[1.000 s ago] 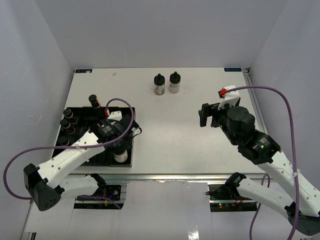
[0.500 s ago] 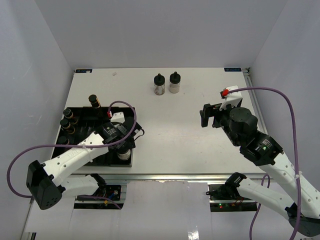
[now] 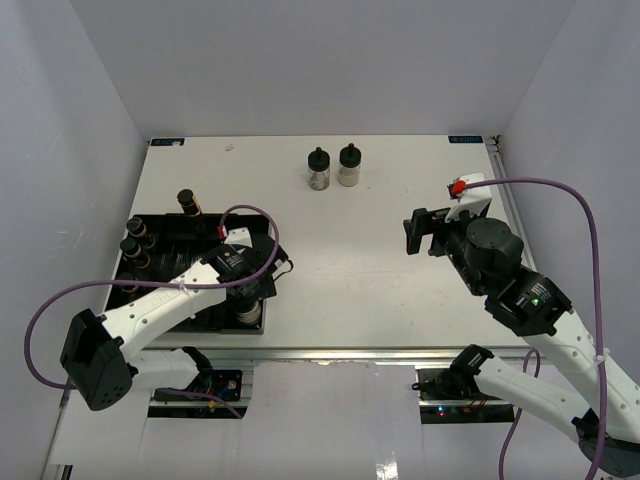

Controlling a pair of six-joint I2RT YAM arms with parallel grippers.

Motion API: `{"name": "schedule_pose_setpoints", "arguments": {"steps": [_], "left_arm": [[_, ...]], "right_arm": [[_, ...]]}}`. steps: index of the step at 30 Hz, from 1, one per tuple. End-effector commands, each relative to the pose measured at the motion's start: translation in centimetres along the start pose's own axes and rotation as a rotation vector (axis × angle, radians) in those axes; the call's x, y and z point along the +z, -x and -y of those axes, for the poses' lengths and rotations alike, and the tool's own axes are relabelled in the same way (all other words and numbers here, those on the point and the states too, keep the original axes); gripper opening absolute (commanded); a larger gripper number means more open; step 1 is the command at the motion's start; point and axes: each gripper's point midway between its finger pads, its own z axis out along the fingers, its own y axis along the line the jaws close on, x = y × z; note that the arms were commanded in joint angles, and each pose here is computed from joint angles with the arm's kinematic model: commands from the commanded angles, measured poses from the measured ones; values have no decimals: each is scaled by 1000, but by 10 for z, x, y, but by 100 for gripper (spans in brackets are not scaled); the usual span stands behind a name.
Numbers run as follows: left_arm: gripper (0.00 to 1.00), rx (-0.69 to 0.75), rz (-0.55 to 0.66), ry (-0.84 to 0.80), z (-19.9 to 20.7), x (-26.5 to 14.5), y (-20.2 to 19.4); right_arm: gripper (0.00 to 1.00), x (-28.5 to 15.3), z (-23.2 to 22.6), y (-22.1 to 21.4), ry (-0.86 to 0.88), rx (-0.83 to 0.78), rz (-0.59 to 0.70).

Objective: Organize the condiment bottles

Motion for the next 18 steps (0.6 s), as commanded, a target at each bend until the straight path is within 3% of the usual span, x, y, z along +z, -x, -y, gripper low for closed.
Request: {"name": "schedule_pose_setpoints", "arguments": {"steps": [1,6,9,16,18], "left_arm": [[98,-61,65,-42,-2,-25,24],[98,-38,106,-145,10,-58,50],[98,74,181,-253,27,-88,80],[98,216,398,-419,103,-148,177],[98,254,412,-413,129,-142,198]], "right_arm": [[96,-2,7,6,-26,8,40],[96,-3,7,7,-27,11,45],[96,-2,7,6,-24,9,43],[96,2,-2,8,15,12,51],[96,2,-2,12,14,14,56]]}}
